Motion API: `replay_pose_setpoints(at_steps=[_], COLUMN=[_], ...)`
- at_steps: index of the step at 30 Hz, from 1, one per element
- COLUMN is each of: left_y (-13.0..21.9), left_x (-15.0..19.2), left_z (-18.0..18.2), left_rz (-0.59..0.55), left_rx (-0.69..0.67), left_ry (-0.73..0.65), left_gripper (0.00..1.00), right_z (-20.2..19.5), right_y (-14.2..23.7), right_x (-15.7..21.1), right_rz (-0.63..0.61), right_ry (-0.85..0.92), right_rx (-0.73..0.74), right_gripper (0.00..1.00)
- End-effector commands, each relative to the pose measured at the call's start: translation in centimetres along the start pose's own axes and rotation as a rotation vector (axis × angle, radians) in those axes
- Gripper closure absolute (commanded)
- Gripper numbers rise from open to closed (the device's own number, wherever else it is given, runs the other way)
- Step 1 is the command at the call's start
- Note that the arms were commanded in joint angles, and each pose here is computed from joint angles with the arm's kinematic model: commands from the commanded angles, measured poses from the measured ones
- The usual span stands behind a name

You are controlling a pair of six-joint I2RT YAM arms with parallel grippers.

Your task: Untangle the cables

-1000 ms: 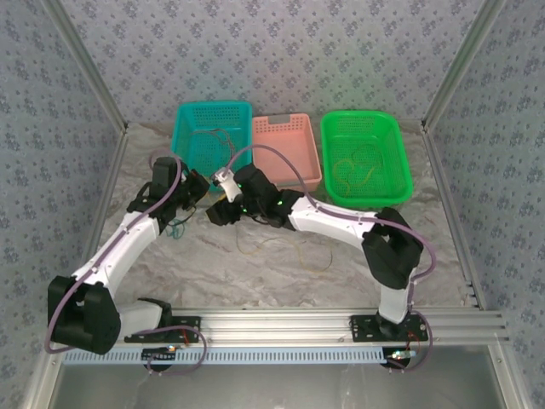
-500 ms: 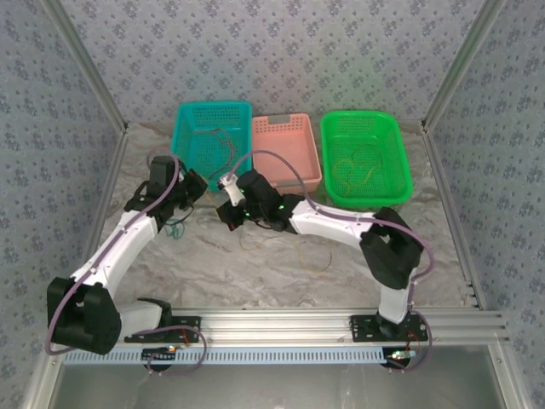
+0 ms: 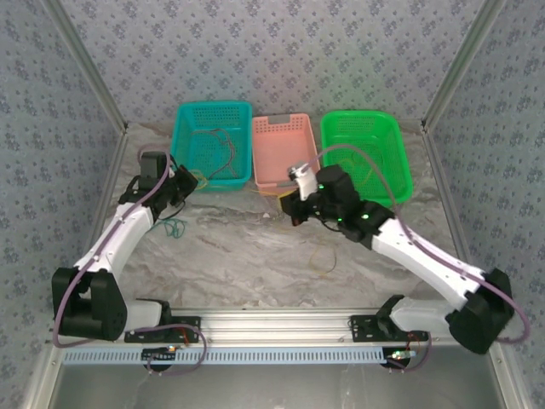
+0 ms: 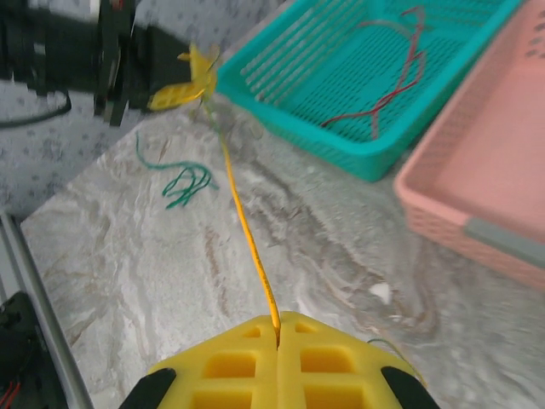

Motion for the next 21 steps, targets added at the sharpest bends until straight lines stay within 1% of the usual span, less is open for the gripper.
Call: replay_pose_setpoints(at_steps=[1, 5, 8, 15, 21], left_y=[-0.3, -1.0, -1.3, -1.6, -1.8], left_x=[-0.6, -0.2, -0.2, -0.7, -0.6], left_z=[1.0, 2.1, 2.8, 4.8, 5.5], left_rz=[-0.030, -0.023, -0.029, -0.043, -0.041], left_rx=[-0.054, -0.092, -0.131, -0.197, -0.221], left_ry=[-0.020, -0.022, -0.030, -0.019, -0.019], left_gripper=[1.00, 1.00, 1.00, 1.00, 1.00], right_z=[-0.9, -1.8, -2.3, -3.1, -3.7], right_y=[3.5, 6.8, 8.5, 12.7, 14.1], right_x=[-0.3, -1.7, -2.4, -3.3, -3.6], right_rz=[-0.014, -0.068, -0.092, -0.144, -0.163], right_ry=[-0.011, -0.025, -0.026, -0.036, -0.054], right_rx=[0.025, 0.067, 0.091, 0.169, 0.205], right_gripper=[1.00, 1.00, 1.00, 1.00, 1.00])
Point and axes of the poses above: each hand's point on the last joint's axis, 136 mm out from that joint toward the fingers, its own y axis back along the fingers, its own z axis along the line the jaws close on, x = y × z, the point moved 5 cm from there along y, back along the fingers, and after that the axes turned 7 degrees about y, right-handed, at the moved point
